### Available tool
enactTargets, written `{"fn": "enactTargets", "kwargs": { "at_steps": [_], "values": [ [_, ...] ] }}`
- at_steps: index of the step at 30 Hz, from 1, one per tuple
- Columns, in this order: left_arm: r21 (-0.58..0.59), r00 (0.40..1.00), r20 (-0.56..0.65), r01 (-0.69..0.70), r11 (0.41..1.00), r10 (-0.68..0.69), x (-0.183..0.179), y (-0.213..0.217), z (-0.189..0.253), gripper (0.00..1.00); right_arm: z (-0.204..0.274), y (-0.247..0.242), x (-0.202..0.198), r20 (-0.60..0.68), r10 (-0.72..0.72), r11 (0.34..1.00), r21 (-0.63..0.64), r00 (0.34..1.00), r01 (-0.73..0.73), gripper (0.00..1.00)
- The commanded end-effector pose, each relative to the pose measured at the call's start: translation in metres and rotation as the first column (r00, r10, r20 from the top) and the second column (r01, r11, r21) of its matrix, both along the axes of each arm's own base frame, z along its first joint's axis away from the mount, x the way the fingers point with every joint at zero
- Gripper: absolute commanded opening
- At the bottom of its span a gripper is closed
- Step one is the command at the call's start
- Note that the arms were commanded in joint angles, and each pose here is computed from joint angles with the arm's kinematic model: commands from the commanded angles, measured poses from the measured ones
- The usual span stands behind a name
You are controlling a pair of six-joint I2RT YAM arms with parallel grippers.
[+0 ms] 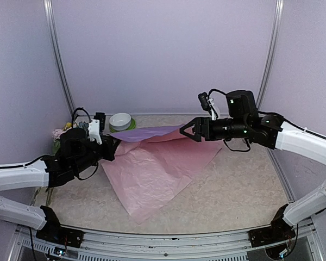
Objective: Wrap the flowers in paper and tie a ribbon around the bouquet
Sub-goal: Pass from the right arm to the left, then unfold the folded wrapping paper at the center of the board.
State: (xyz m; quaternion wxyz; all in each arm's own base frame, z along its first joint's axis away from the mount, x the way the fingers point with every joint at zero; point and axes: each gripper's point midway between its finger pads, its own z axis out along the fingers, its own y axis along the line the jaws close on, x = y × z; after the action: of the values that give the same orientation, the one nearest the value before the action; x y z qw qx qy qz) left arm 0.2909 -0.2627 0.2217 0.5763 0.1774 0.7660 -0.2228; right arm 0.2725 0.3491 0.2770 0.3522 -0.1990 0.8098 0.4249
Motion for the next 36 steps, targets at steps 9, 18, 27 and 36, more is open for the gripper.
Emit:
{"fn": "enactTargets", "kwargs": {
  "at_steps": [9, 18, 27, 36],
  "values": [
    [-0.415, 0.699, -0.63, -0.672, 0.614, 0.339, 0.016, 0.162, -0.1, 0.0, -0.048, -0.13, 0.042, 0.032, -0.266, 0.899, -0.353, 0.964, 0.259, 0.96],
    [-0.35, 0.615, -0.715, -0.727, 0.59, 0.333, 0.003, 0.168, -0.134, 0.0, -0.153, -0.155, 0.072, -0.048, -0.348, 0.775, -0.577, 0.936, 0.258, 0.97],
    [-0.361, 0.63, -0.701, -0.718, 0.595, 0.334, 0.002, 0.173, -0.129, 0.0, -0.23, -0.145, 0.156, -0.061, -0.338, 0.681, -0.704, 0.939, 0.199, 0.97],
    [-0.377, 0.66, -0.676, -0.692, 0.615, 0.327, 0.005, 0.171, -0.124, 0.0, -0.253, -0.061, 0.17, -0.278, -0.141, 0.893, -0.45, 0.95, 0.001, 0.81]
  ]
}}
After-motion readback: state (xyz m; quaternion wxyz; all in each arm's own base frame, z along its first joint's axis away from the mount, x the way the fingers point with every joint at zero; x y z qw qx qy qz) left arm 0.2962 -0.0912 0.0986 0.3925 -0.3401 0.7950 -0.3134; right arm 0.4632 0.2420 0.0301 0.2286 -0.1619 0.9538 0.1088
